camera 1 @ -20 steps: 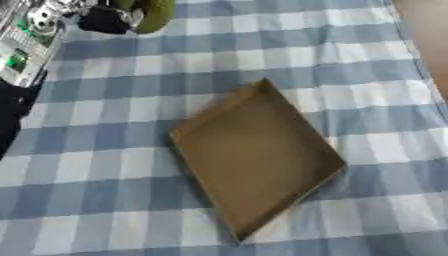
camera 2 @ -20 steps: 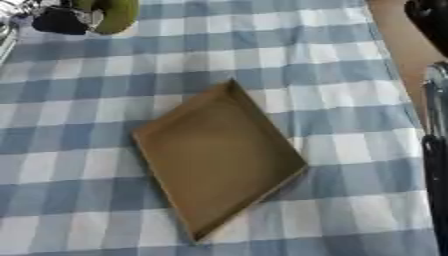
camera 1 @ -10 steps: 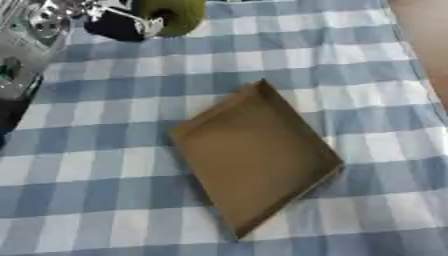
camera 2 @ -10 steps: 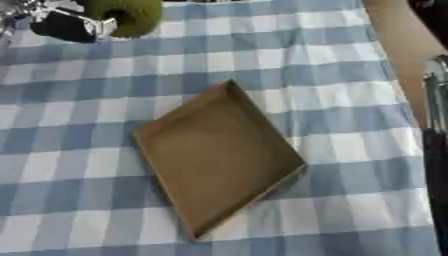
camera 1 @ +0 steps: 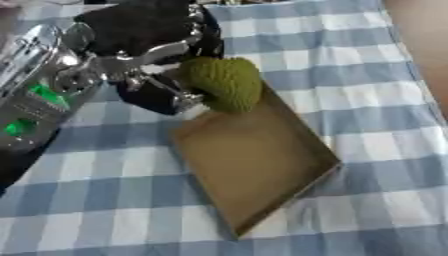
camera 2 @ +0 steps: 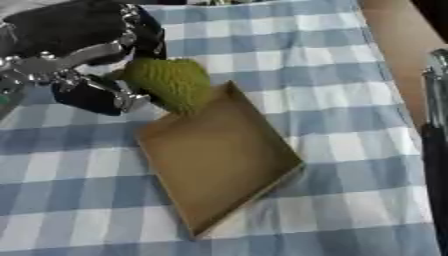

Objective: Pick up objects on the table and place them in the box.

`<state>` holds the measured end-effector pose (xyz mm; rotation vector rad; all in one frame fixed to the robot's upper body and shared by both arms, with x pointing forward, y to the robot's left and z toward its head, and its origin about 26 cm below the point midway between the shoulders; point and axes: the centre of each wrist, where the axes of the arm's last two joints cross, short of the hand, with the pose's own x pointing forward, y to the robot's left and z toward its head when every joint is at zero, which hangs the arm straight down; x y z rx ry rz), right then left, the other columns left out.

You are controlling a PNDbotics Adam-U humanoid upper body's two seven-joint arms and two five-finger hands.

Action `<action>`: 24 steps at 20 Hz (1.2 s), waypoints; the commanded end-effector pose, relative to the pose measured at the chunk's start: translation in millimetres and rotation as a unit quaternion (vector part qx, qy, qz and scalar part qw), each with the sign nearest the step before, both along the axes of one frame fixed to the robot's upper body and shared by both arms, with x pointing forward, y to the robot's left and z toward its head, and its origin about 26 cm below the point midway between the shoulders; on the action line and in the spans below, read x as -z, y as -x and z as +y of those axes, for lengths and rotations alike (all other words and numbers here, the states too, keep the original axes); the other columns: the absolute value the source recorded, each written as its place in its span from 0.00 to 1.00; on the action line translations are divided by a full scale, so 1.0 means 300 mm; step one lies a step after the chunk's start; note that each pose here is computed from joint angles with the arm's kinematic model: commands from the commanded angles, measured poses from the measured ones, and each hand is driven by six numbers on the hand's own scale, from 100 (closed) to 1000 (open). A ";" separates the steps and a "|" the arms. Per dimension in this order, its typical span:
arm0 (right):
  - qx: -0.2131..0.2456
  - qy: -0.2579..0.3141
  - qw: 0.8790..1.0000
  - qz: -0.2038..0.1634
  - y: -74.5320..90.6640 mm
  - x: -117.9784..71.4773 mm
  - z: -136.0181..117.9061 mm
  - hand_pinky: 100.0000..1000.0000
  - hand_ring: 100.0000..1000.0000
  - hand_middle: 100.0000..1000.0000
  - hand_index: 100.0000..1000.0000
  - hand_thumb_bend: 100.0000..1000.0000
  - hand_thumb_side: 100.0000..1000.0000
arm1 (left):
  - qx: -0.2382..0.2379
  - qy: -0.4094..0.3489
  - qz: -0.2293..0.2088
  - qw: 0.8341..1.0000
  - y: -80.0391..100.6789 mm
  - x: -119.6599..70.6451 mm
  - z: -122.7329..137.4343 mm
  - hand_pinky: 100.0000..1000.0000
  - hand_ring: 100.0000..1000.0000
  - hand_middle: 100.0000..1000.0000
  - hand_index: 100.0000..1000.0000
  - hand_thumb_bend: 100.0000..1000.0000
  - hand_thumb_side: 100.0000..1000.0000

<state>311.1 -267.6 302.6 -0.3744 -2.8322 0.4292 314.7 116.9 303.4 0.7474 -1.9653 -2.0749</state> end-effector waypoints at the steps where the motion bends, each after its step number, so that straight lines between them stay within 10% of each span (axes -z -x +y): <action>1: 0.009 0.009 1.000 -0.020 0.017 -0.033 -0.012 0.87 0.89 0.56 0.81 0.00 0.42 | 0.016 -0.021 -0.006 1.000 0.043 0.001 -0.023 0.38 0.41 0.38 0.51 0.02 0.00; 18: 0.007 0.003 1.000 -0.017 0.016 -0.025 -0.010 0.87 0.89 0.56 0.81 0.00 0.42 | 0.045 -0.024 0.037 0.998 0.021 0.136 -0.111 0.37 0.41 0.39 0.53 0.00 0.00; 24: 0.007 0.001 1.000 -0.016 0.016 -0.024 -0.011 0.87 0.90 0.56 0.81 0.00 0.42 | 0.036 -0.034 0.058 0.997 -0.016 0.191 -0.121 0.55 0.54 0.51 0.71 0.03 0.00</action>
